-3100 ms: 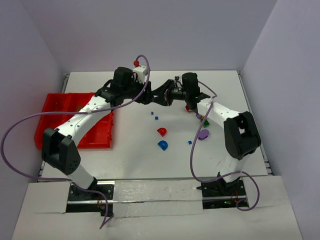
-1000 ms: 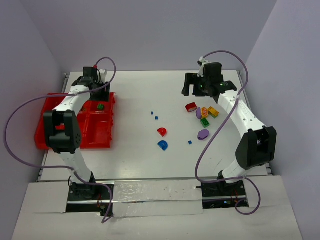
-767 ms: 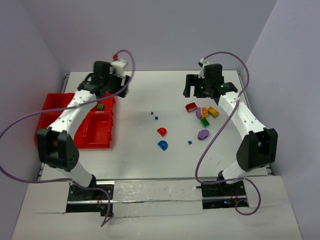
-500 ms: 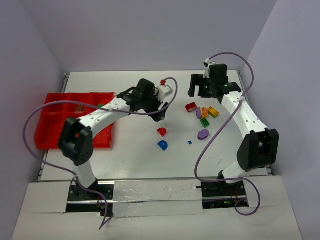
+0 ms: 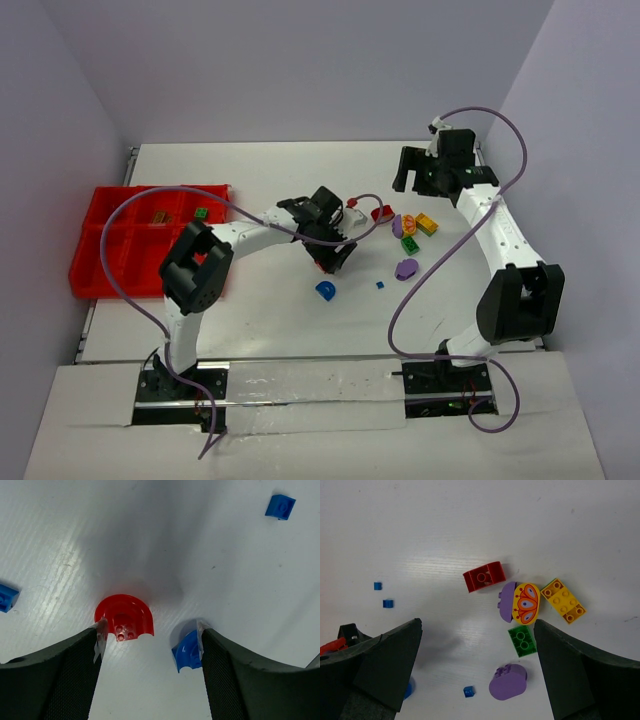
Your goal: Sort the legos into containers by color
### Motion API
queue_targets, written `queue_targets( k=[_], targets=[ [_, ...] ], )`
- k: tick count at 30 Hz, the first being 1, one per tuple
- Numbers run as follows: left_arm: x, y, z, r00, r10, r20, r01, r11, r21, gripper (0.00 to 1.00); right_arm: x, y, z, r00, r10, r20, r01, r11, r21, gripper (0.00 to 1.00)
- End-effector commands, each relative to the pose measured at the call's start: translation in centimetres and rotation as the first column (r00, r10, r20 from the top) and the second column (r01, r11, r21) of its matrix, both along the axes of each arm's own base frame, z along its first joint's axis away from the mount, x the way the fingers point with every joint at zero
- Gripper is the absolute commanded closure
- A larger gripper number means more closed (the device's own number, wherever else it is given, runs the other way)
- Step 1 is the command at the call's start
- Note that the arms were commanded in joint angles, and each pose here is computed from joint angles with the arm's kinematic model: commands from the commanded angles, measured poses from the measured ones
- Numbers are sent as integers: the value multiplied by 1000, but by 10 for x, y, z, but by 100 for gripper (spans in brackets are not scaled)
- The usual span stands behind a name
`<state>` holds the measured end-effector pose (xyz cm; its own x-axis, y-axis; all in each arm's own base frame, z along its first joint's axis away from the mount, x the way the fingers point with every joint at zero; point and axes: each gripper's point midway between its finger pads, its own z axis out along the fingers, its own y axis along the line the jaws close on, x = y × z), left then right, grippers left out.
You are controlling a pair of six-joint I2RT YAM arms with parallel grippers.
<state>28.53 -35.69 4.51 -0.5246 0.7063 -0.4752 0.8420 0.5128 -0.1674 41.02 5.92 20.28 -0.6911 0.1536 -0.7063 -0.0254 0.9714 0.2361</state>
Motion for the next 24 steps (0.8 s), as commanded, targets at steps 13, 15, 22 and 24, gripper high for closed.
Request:
queue_targets(
  k=[13, 15, 22, 24],
  targets=[
    [13, 6, -12, 996, 56, 66, -62, 995, 82, 37, -3, 1, 9, 1000, 5, 21, -6, 1000, 18, 0],
    [11, 7, -13, 996, 52, 67, -58, 994, 88, 38, -2, 0, 9, 1000, 5, 18, -5, 1000, 17, 0],
    [12, 18, -12, 993, 55, 103, -67, 990, 124, 54, 0, -1, 6, 1000, 0, 9, -1, 1000, 19, 0],
    [14, 20, -5, 991, 55, 121, -70, 990, 123, 60, 1, 0, 6, 1000, 3, 8, -4, 1000, 23, 0]
  ],
)
